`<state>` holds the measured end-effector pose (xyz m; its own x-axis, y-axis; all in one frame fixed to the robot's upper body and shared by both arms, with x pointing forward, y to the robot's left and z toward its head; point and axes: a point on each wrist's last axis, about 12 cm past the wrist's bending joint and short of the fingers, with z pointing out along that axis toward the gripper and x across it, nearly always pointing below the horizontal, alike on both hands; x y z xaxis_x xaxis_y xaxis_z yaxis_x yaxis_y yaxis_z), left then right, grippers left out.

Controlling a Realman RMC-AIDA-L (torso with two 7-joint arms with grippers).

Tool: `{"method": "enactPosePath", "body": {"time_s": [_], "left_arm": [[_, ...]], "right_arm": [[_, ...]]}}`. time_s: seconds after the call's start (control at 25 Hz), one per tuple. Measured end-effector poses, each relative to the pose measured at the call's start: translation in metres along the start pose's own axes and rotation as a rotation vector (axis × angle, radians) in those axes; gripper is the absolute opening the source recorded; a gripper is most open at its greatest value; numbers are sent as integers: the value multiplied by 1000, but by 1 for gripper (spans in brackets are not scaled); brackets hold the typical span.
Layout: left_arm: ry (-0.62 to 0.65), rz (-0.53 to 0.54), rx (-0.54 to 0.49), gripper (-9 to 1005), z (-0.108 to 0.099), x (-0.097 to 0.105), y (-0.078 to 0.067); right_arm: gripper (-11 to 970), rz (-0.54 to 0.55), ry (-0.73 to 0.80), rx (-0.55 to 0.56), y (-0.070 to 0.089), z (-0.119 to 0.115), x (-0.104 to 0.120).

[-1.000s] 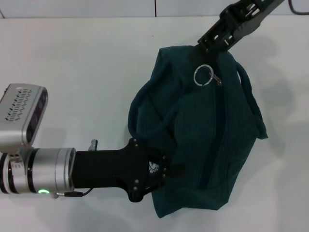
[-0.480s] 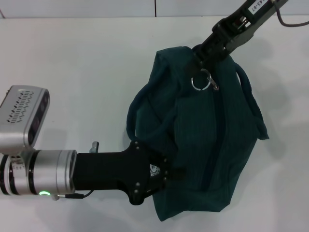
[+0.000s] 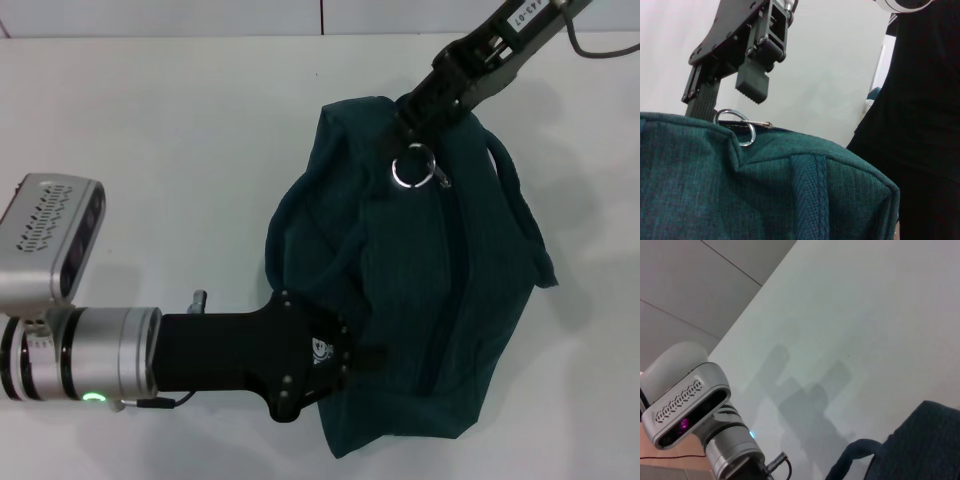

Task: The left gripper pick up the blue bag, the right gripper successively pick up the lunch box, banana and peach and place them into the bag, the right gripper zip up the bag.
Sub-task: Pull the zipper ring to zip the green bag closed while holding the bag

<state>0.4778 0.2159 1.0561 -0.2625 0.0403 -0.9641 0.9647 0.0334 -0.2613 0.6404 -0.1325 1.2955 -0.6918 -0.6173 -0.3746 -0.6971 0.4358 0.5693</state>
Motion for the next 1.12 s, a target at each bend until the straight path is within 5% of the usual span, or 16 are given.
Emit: {"method": "enactPosePath", "body": {"time_s": [0.84,0.92,1.12], "left_arm": [[-3,0,1,73,1,-1,1],[-4,1,1,74,1,-1,1],[-3,2,3,74,2,-2,1]], "right_arm": [[400,-3,42,-11,-2,5,8],[257,-3,42,-11,-2,5,8],[257,-13,48,7,-2,4,8]]}}
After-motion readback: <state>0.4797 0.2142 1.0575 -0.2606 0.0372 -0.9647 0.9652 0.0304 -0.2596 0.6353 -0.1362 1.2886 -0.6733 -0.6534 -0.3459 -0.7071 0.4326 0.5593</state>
